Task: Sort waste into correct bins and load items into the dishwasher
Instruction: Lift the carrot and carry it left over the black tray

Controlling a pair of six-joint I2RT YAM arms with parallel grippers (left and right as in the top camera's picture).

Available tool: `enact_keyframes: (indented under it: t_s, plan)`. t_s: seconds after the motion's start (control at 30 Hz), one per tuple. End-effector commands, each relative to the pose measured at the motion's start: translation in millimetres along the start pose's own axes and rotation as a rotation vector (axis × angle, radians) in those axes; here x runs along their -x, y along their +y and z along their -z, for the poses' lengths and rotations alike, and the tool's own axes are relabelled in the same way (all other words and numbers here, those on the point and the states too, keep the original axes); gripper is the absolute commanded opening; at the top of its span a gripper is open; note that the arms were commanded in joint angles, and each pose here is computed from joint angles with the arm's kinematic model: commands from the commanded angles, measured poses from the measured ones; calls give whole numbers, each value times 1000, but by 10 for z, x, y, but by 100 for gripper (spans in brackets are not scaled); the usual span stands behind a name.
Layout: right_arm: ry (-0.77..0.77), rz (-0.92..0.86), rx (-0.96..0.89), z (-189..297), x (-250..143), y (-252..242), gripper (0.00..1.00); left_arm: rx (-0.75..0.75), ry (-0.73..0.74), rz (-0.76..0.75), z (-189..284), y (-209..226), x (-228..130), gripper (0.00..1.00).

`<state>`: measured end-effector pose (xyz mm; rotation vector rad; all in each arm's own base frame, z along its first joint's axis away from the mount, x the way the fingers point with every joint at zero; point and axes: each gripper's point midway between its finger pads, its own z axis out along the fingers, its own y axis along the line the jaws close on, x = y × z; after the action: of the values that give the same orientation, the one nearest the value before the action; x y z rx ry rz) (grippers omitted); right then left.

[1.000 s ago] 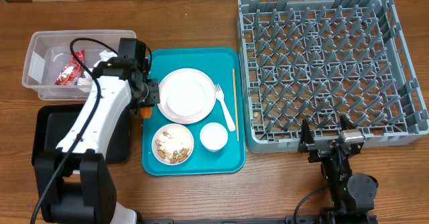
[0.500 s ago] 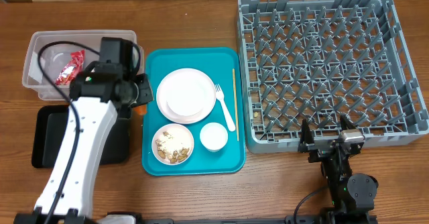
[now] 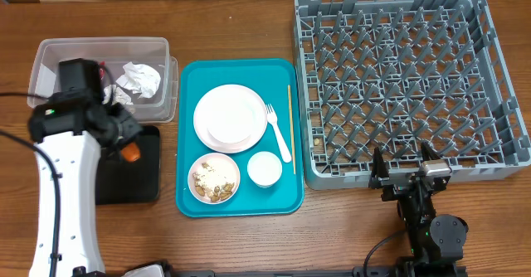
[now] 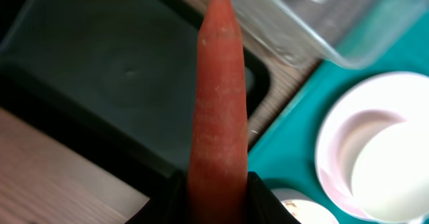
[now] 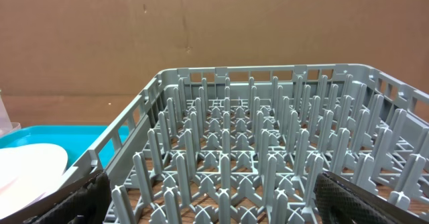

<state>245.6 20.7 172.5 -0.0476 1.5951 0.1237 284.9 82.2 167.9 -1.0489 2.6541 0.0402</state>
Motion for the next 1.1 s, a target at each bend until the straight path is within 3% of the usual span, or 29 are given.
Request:
enact_keyframes:
  t_s: [0.0, 0.17, 0.53, 1.07]
  plan:
    - [-5, 2, -2, 0, -15, -5, 100, 24, -38, 118, 112, 226, 130, 4]
    - [-5, 2, -2, 0, -15, -5, 100, 95, -25, 304, 64, 603, 147, 4]
    - [-5, 2, -2, 0, -16, -5, 100, 193, -3, 466, -345, 982, -29, 4]
    - [-5, 2, -2, 0, -16, -5, 100, 178, -85, 680, -1031, 1228, -169, 4]
